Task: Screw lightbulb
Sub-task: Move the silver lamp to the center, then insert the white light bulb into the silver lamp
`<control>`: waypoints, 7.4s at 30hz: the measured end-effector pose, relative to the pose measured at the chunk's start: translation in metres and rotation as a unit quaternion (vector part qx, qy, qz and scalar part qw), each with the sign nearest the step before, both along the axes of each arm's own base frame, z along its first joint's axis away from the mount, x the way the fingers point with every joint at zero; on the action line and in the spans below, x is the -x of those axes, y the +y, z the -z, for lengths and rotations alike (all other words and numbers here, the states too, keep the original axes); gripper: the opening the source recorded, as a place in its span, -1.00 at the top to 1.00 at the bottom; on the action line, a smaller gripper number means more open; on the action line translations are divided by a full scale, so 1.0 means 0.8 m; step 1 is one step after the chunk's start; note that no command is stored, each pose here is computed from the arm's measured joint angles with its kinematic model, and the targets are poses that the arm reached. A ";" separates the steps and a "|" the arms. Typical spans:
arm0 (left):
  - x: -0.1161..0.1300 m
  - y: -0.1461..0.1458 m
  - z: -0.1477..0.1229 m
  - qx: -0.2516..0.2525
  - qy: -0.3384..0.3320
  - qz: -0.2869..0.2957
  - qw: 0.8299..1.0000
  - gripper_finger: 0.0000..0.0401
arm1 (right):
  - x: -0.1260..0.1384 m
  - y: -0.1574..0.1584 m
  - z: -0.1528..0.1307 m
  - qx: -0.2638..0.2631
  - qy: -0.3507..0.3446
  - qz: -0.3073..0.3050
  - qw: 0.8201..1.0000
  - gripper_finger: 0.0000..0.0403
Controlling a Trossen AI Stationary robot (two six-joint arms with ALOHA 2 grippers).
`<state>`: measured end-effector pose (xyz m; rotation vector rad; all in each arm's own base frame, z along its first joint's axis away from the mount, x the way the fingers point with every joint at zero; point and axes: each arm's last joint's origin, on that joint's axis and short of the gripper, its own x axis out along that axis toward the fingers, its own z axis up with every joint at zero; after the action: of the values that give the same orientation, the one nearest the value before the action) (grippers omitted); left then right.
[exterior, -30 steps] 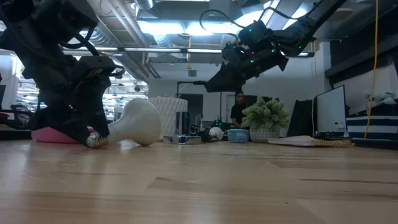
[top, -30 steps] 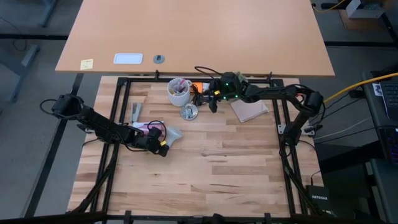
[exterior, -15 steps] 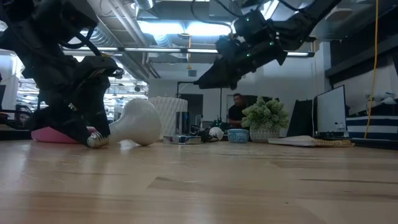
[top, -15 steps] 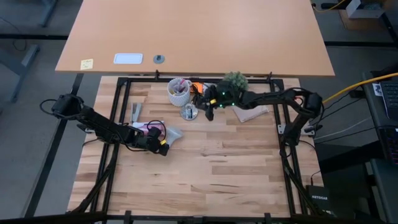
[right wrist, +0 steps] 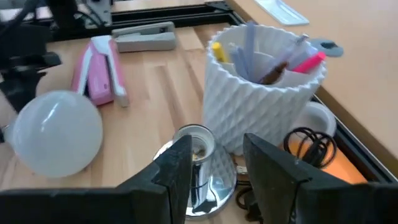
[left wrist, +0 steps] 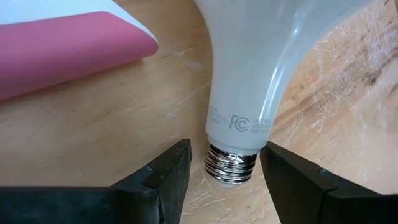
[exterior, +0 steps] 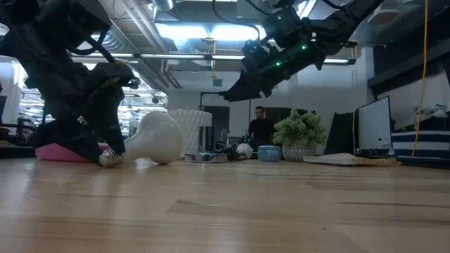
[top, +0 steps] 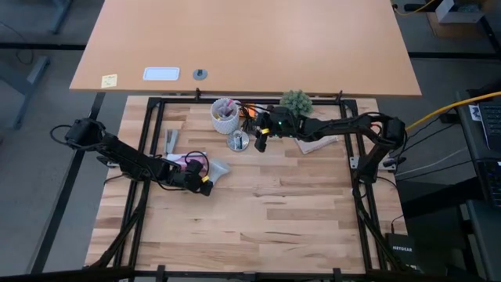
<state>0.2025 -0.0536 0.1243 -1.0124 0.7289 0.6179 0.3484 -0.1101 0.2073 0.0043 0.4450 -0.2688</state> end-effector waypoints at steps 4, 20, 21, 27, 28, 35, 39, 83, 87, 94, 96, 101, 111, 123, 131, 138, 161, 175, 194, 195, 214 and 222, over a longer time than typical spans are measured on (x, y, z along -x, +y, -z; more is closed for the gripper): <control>0.000 0.000 0.000 0.007 -0.002 -0.009 1.000 0.07 | 0.000 0.000 0.000 0.036 0.010 -0.018 0.999 0.26; 0.000 0.000 0.000 0.028 -0.007 -0.035 0.999 0.07 | -0.029 -0.008 0.053 0.032 -0.026 -0.024 0.999 0.26; 0.000 0.000 0.000 0.028 -0.007 -0.035 0.999 0.07 | -0.031 -0.009 0.055 0.030 -0.033 -0.022 0.999 0.26; 0.000 0.000 0.000 0.027 -0.006 -0.034 0.999 0.07 | -0.041 -0.013 0.063 0.029 -0.041 -0.012 0.999 0.26; 0.000 0.000 0.000 0.027 -0.006 -0.034 0.999 0.07 | -0.044 -0.014 0.063 0.029 -0.041 -0.012 0.999 0.26; 0.000 0.000 0.000 0.027 -0.006 -0.033 0.999 0.07 | -0.066 -0.021 0.075 0.017 -0.003 -0.012 1.000 0.26; 0.000 0.000 0.000 0.027 -0.006 -0.033 0.999 0.07 | -0.067 -0.022 0.075 0.014 0.020 -0.004 1.000 0.26; 0.000 0.000 0.000 -0.002 0.000 0.006 1.000 0.07 | -0.030 0.091 0.037 -0.139 0.188 -0.127 0.964 0.26; 0.000 0.000 0.000 -0.002 0.000 0.006 1.000 0.07 | -0.024 0.087 0.017 -0.109 0.174 -0.094 0.974 0.26; 0.000 0.000 0.000 -0.004 0.000 0.007 1.000 0.07 | -0.011 0.094 -0.029 -0.067 0.123 -0.105 0.985 0.26; 0.000 0.000 0.000 -0.005 0.000 0.008 1.000 0.07 | -0.011 0.101 -0.034 -0.070 0.118 -0.114 0.984 0.26; 0.000 0.000 0.000 0.008 -0.004 -0.008 1.000 0.07 | -0.013 0.131 -0.035 -0.088 0.110 -0.142 0.980 0.26; -0.010 0.003 -0.010 -0.054 -0.073 -0.049 0.995 0.07 | -0.012 0.208 -0.040 -0.079 0.090 -0.227 0.966 0.26; -0.017 0.003 -0.018 -0.107 -0.105 -0.027 0.988 0.07 | 0.004 0.277 -0.040 -0.101 0.082 -0.163 0.978 0.26; -0.020 0.004 -0.022 -0.160 -0.111 -0.004 0.981 0.07 | 0.006 0.281 -0.040 -0.122 0.073 -0.107 0.984 0.26; -0.019 0.004 -0.022 -0.168 -0.111 -0.008 0.979 0.07 | 0.014 0.278 -0.030 -0.110 0.122 -0.101 0.981 0.26; -0.013 0.004 -0.015 -0.185 -0.069 0.008 0.980 0.07 | 0.054 0.296 0.027 -0.164 0.162 -0.011 0.973 0.26; -0.024 -0.005 0.005 -0.171 -0.060 0.032 0.983 0.07 | 0.059 0.287 0.044 -0.154 0.104 0.057 0.981 0.26; -0.061 -0.011 0.024 -0.157 -0.026 0.052 0.986 0.07 | 0.028 0.288 0.115 -0.203 0.118 0.069 0.970 0.26; -0.061 -0.010 0.024 -0.154 -0.026 0.049 0.986 0.07 | 0.028 0.288 0.118 -0.202 0.121 0.071 0.969 0.26; -0.069 -0.009 0.019 -0.097 -0.080 -0.002 0.992 0.33 | 0.033 0.287 0.075 -0.157 0.105 0.009 0.982 0.26; -0.078 -0.013 0.009 -0.081 -0.137 -0.008 0.987 0.28 | 0.052 0.276 0.035 -0.114 0.094 0.026 0.989 0.26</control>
<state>0.2646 -0.0641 0.1174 -0.9302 0.4210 0.5301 0.3069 0.1107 0.1797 0.2160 0.6628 -0.2695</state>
